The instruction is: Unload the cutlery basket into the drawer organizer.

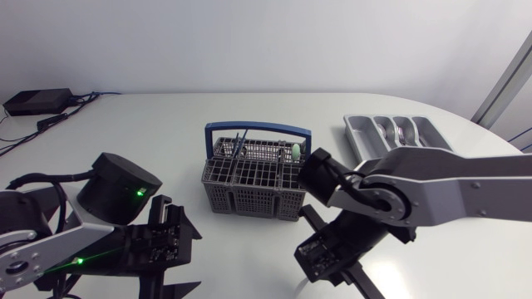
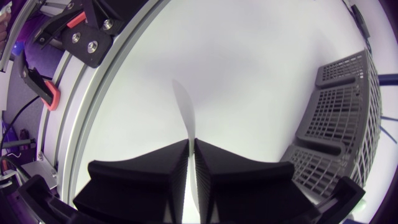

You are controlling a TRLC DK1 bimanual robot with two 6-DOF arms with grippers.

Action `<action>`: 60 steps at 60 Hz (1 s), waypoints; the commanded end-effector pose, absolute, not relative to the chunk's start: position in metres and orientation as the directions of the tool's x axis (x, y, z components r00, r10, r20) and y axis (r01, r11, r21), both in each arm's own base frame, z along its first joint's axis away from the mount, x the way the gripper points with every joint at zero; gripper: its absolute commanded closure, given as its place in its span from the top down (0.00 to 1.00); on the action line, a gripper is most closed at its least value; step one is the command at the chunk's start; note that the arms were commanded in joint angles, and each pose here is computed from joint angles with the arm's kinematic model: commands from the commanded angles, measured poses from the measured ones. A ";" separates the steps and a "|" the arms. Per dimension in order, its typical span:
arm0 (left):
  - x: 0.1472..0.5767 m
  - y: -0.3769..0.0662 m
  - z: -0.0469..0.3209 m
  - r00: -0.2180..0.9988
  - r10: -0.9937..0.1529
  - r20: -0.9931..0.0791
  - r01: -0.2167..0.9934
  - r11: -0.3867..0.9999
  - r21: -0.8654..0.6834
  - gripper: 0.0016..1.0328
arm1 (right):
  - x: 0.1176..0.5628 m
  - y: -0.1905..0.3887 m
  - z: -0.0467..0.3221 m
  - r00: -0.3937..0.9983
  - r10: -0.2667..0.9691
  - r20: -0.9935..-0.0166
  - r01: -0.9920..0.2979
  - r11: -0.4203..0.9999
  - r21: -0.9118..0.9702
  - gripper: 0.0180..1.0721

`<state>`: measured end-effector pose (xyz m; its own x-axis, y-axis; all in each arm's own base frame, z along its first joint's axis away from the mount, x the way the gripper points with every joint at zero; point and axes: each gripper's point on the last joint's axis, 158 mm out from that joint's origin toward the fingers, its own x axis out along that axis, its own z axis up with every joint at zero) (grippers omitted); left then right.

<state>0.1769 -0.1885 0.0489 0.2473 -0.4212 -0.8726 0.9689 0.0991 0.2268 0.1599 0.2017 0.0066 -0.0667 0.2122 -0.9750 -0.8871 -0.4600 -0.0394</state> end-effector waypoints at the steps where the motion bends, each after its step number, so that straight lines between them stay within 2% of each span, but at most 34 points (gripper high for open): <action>1: 0.184 -0.194 0.057 0.259 -0.434 -0.863 0.966 0.114 0.232 0.85 | 0.156 0.182 0.005 -0.075 0.197 -0.978 -0.891 -0.454 -0.023 0.11; 14: 0.186 -0.195 0.061 0.270 -0.442 -0.856 0.963 0.136 0.233 0.85 | 0.188 0.142 0.022 0.022 0.235 -0.972 -0.937 -0.334 -0.102 0.11; 27: 0.193 -0.198 0.068 0.291 -0.454 -0.842 0.956 0.178 0.234 0.85 | 0.225 0.073 0.035 0.116 0.233 -0.966 -0.966 -0.199 -0.164 0.11; 50: 0.193 -0.200 0.073 0.298 -0.464 -0.834 0.954 0.184 0.239 0.85 | 0.272 -0.029 0.045 0.136 0.206 -0.969 -0.989 -0.026 -0.144 0.11; 60: 0.193 -0.200 0.074 0.304 -0.468 -0.830 0.952 0.185 0.244 0.85 | 0.294 -0.070 0.035 0.114 0.211 -0.971 -0.993 0.049 -0.105 0.11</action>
<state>0.1873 -0.1946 0.0614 0.2813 -0.4449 -0.8503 0.9589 0.1639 0.2315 0.2893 -0.0564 0.0430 0.1457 0.1923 -0.9705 -0.9888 0.0594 -0.1367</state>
